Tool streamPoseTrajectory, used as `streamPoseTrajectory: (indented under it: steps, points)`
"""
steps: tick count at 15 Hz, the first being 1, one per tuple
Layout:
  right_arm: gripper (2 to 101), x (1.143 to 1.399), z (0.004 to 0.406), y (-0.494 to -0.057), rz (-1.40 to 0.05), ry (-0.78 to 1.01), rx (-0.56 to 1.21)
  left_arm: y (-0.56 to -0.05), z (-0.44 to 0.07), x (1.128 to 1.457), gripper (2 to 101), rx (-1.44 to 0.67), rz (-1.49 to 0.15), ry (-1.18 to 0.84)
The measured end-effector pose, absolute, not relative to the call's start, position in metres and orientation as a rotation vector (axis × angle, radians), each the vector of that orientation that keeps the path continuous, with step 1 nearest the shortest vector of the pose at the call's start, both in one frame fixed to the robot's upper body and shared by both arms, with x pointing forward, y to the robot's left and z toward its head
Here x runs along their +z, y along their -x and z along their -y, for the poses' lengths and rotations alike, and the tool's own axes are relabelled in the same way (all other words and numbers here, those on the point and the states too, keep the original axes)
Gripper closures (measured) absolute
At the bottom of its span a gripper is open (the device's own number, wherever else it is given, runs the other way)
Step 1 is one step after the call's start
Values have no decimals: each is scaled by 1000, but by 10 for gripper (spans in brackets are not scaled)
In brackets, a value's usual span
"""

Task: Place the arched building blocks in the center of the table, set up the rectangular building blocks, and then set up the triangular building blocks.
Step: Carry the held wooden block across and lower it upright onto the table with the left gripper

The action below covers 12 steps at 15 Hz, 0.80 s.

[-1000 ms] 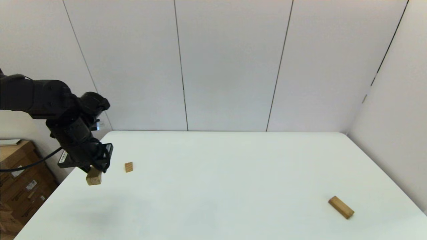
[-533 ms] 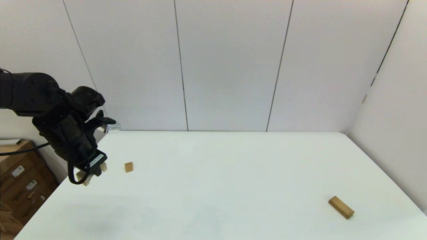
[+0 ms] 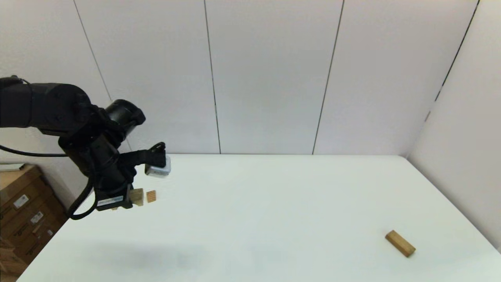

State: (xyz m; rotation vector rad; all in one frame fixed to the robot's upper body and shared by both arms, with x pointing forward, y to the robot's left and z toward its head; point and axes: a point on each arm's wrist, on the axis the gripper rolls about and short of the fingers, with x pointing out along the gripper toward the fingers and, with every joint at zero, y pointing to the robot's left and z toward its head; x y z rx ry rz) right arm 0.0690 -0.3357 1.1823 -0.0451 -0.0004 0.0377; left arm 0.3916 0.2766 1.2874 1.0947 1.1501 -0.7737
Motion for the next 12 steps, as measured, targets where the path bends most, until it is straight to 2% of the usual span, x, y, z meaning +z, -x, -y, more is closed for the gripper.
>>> streamPoseTrajectory:
  steps: [4, 12]
  points:
    - [43, 1182, 336, -69, 0, 45, 38, -392, -236, 1287, 757, -901, -1061, -1190]
    - [43, 1182, 336, -69, 0, 45, 37, -399, -150, 1275, 757, -1091, -958, -1130]
